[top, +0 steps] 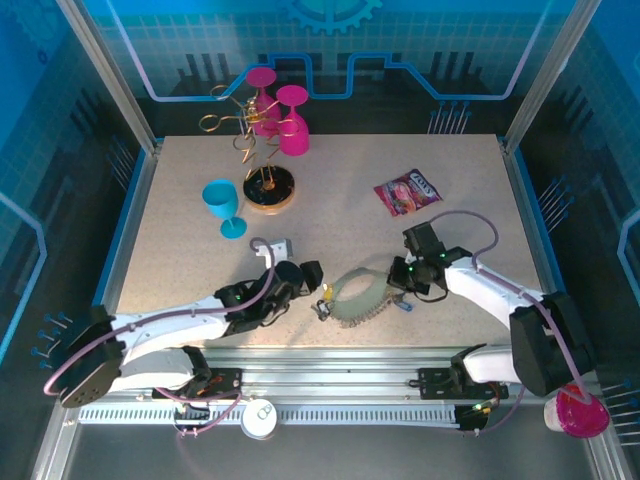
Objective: Put the keys on the keyring
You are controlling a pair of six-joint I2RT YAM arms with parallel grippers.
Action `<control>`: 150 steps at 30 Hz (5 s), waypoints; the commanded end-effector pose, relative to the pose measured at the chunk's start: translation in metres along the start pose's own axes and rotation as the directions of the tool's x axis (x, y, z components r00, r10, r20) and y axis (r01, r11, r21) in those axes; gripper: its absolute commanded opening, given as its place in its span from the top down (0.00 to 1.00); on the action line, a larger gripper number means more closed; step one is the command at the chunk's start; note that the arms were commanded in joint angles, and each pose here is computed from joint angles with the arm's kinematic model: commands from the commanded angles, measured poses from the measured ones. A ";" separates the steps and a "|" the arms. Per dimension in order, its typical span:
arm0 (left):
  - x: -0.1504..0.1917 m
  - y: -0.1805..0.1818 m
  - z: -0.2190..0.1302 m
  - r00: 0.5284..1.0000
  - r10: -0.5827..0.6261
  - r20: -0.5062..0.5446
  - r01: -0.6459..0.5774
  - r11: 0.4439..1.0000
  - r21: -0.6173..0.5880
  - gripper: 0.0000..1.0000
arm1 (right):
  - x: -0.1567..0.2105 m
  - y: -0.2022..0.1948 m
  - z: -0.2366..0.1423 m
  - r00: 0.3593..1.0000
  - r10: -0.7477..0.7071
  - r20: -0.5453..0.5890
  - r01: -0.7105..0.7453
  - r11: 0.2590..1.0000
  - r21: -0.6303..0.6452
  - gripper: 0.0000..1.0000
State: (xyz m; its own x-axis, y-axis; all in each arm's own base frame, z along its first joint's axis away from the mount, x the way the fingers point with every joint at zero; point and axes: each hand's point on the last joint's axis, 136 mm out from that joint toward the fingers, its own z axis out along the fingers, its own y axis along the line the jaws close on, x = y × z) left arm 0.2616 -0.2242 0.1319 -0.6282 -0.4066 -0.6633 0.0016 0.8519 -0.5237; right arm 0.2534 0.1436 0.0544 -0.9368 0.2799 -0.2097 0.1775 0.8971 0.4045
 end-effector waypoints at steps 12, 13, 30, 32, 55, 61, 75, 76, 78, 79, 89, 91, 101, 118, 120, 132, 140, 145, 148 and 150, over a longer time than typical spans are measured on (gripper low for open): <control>-0.083 -0.036 -0.042 0.824 0.536 0.183 -0.564 0.807 0.178 0.20 | -0.021 0.142 -0.069 0.774 -0.627 0.092 0.620 0.720 -0.311 1.00; -0.085 -0.043 -0.045 0.789 0.583 0.196 -0.613 0.768 0.185 0.20 | -0.021 0.149 -0.074 0.753 -0.651 0.100 0.643 0.694 -0.325 1.00; -0.096 -0.072 -0.061 0.484 0.778 0.400 -0.862 0.344 0.372 0.53 | 0.012 0.183 -0.107 0.395 -0.871 0.294 0.895 0.292 -0.337 1.00; -0.090 -0.077 -0.062 0.488 0.765 0.420 -0.849 0.304 0.432 0.54 | 0.015 0.184 -0.107 0.344 -0.880 0.327 0.916 0.237 -0.324 1.00; 0.002 -0.069 -0.068 0.523 0.722 0.453 -0.639 -0.021 0.769 0.77 | 0.053 0.199 -0.091 0.058 -0.881 0.469 0.927 -0.126 -0.352 1.00; 0.005 -0.065 -0.056 0.507 0.741 0.441 -0.645 -0.014 0.764 0.77 | 0.060 0.202 -0.091 0.047 -0.877 0.479 0.918 -0.151 -0.367 1.00; 0.013 -0.065 -0.049 0.543 0.737 0.403 -0.594 -0.002 0.804 0.77 | 0.065 0.215 -0.088 0.054 -0.858 0.511 0.917 -0.159 -0.365 1.00; 0.014 -0.064 -0.048 0.545 0.737 0.400 -0.592 0.000 0.806 0.77 | 0.065 0.216 -0.088 0.058 -0.856 0.514 0.917 -0.157 -0.366 1.00; 0.013 -0.065 -0.047 0.547 0.734 0.404 -0.595 0.001 0.804 0.79 | 0.066 0.218 -0.088 0.059 -0.853 0.519 0.916 -0.161 -0.368 1.00; 0.012 -0.066 -0.047 0.548 0.731 0.406 -0.598 0.003 0.801 0.80 | 0.066 0.219 -0.087 0.062 -0.853 0.519 0.915 -0.159 -0.371 1.00; 0.010 -0.067 -0.051 0.544 0.712 0.445 -0.625 -0.011 0.781 1.00 | 0.061 0.215 -0.088 0.106 -0.847 0.521 0.924 -0.109 -0.366 0.86; 0.011 -0.067 -0.052 0.540 0.709 0.452 -0.627 -0.019 0.779 1.00 | 0.051 0.215 -0.102 0.165 -0.808 0.565 0.927 -0.068 -0.368 0.69; 0.019 -0.066 -0.063 0.513 0.667 0.540 -0.651 -0.109 0.752 1.00 | 0.058 0.192 -0.103 -0.052 -0.642 0.765 0.985 -0.160 -0.068 0.63; 0.022 -0.065 -0.064 0.462 0.647 0.606 -0.707 -0.144 0.692 1.00 | 0.070 0.198 -0.080 -0.046 -0.633 0.773 0.978 -0.187 -0.095 0.72; 0.021 -0.066 -0.063 0.458 0.648 0.609 -0.712 -0.143 0.687 1.00 | 0.071 0.196 -0.080 -0.056 -0.631 0.773 0.977 -0.195 -0.088 0.72; 0.021 -0.065 -0.062 0.417 0.652 0.633 -0.747 -0.151 0.648 1.00 | 0.076 0.186 -0.083 -0.056 -0.626 0.778 0.980 -0.185 -0.079 0.71; 0.023 -0.067 -0.063 0.417 0.649 0.636 -0.745 -0.157 0.649 1.00 | 0.074 0.201 -0.083 -0.053 -0.592 0.804 0.976 -0.201 -0.084 0.76; 0.023 -0.067 -0.063 0.421 0.648 0.635 -0.741 -0.158 0.653 1.00 | 0.074 0.204 -0.083 -0.051 -0.583 0.811 0.975 -0.204 -0.085 0.82; 0.024 -0.067 -0.062 0.420 0.651 0.632 -0.740 -0.157 0.654 1.00 | 0.075 0.206 -0.083 -0.048 -0.578 0.815 0.974 -0.207 -0.090 0.85; 0.024 -0.066 -0.061 0.416 0.655 0.631 -0.741 -0.157 0.652 1.00 | 0.075 0.207 -0.083 -0.046 -0.577 0.816 0.974 -0.208 -0.093 0.88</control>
State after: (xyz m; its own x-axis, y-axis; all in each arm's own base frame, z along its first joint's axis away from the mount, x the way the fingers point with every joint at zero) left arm 0.2060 -0.2672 0.1720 0.1500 0.2203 -0.9638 0.9883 -0.0048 0.1527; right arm 0.1976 0.3093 0.1736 0.1298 -0.3197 -0.9386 -0.9826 0.0855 -0.1650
